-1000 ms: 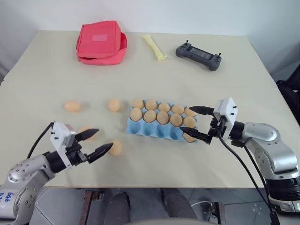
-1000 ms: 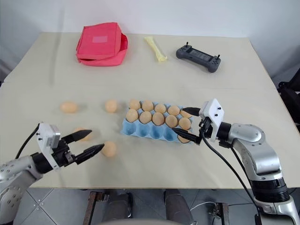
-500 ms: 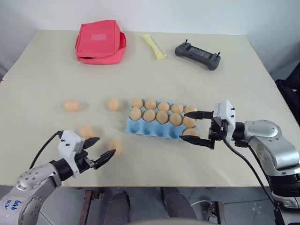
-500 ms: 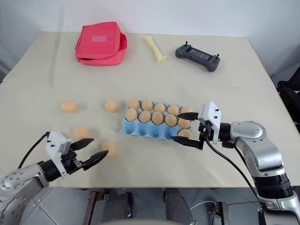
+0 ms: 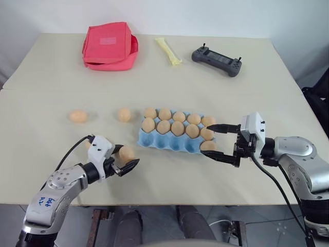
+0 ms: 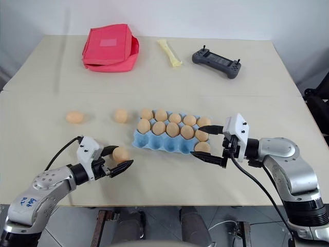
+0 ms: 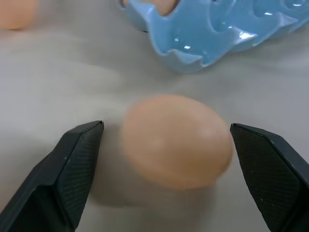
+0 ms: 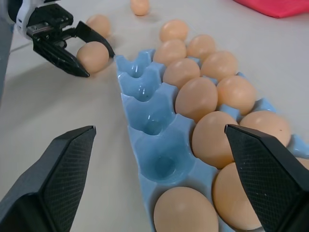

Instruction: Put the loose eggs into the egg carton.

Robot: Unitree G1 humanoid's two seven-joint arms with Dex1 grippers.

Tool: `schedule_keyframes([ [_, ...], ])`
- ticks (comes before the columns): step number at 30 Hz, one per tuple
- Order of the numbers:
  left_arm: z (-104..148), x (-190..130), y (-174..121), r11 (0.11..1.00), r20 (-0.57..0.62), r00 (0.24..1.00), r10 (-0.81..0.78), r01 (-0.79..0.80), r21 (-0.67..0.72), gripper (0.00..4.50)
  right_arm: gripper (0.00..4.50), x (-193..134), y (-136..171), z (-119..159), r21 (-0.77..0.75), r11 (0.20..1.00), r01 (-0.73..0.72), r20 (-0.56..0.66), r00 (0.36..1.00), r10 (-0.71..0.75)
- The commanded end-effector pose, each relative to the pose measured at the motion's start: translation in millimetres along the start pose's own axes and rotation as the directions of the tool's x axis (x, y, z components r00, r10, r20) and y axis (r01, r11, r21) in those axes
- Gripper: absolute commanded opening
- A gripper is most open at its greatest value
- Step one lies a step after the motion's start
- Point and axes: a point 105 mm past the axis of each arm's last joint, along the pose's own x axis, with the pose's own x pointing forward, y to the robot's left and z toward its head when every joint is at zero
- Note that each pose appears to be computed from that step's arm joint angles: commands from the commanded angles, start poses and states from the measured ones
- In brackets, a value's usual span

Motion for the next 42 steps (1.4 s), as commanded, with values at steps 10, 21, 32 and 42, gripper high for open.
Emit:
schedule_keyframes([
  [10,2.2,11.7,-1.7,0.998,-0.014,0.999,-0.041,0.041,0.051,2.44,4.50,-10.4,-0.8,4.9,-0.036,0.998,0.042,0.012,0.999,-0.042],
  [21,79.2,11.7,-26.8,0.979,0.310,0.929,-0.200,0.201,0.030,2.26,4.50,-23.5,-0.1,-1.9,-0.020,0.994,0.107,0.049,0.993,-0.106],
  [32,105.0,29.4,-53.6,0.918,0.315,0.864,-0.393,0.385,0.090,2.26,4.50,-23.9,27.7,-11.3,-0.013,0.994,0.106,0.060,0.993,-0.105],
  [42,115.2,84.9,-77.1,0.836,0.291,0.785,-0.547,0.531,0.140,2.26,4.50,-33.6,30.0,-26.5,0.028,0.985,0.168,0.051,0.984,-0.169],
])
